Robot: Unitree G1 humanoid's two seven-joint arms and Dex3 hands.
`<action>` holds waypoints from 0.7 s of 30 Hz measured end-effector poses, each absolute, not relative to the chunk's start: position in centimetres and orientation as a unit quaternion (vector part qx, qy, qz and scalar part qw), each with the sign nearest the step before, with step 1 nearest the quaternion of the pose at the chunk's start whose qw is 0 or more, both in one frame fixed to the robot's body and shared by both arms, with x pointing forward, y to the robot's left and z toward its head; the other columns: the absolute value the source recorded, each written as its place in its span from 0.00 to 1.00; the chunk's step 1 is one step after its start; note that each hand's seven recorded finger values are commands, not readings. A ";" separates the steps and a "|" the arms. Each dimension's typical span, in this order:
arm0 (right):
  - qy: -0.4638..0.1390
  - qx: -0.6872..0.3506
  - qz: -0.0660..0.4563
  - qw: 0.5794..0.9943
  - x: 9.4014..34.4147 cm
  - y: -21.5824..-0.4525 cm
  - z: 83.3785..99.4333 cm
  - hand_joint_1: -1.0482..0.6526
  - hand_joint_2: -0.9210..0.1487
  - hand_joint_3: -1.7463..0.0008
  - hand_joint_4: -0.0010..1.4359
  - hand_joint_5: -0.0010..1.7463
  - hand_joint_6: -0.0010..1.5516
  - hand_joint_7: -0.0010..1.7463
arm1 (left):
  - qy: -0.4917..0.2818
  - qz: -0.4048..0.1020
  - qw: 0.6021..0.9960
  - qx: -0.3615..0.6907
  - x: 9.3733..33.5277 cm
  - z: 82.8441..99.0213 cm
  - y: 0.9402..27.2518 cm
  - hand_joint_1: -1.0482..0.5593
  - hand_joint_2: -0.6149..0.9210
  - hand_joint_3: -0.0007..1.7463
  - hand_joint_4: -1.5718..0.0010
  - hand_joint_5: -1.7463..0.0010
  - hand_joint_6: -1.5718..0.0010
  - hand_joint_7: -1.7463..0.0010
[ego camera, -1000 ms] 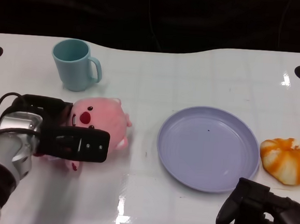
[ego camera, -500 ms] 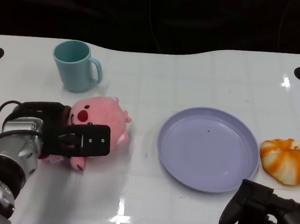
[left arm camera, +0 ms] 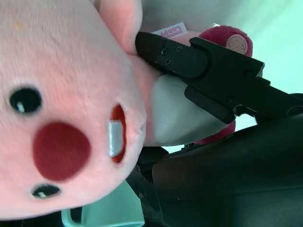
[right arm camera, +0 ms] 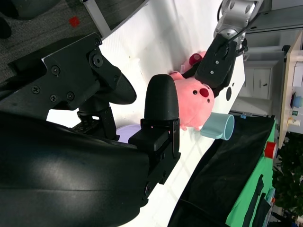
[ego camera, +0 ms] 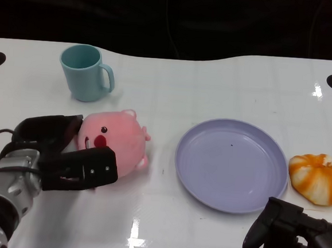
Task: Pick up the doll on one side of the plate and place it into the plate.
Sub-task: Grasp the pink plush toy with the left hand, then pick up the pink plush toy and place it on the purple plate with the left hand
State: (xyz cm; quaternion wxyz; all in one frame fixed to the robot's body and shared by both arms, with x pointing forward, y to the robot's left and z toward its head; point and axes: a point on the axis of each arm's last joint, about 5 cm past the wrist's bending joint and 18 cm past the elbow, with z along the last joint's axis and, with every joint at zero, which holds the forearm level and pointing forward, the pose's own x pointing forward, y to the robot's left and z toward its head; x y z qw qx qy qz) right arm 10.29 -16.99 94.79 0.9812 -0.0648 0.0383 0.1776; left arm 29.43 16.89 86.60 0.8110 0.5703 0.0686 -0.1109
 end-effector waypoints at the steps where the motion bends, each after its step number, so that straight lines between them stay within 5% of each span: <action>1: 0.038 -0.065 0.178 0.981 10.3 -17.0 94.8 0.58 0.29 0.32 0.43 1.00 0.34 0.88 | 0.067 -0.104 0.822 0.556 29.3 86.6 16.9 0.53 0.94 0.32 0.44 0.00 0.56 0.00; 6: 0.037 -0.064 0.178 0.981 10.3 -17.0 94.8 0.57 0.30 0.32 0.43 1.00 0.34 0.88 | 0.055 -0.070 0.875 0.476 28.6 86.5 17.0 0.52 0.76 0.63 0.39 0.00 0.51 0.00; 18: 0.042 -0.063 0.179 0.981 10.5 -16.9 94.5 0.59 0.31 0.31 0.44 1.00 0.35 0.88 | -0.026 -0.064 0.910 0.409 28.3 89.4 15.9 0.55 0.66 0.78 0.38 0.00 0.51 0.00; 21: 0.044 -0.061 0.180 0.981 10.5 -17.0 94.4 0.59 0.31 0.31 0.44 1.00 0.35 0.88 | -0.043 -0.075 0.908 0.409 28.4 90.6 15.1 0.54 0.70 0.70 0.39 0.00 0.52 0.00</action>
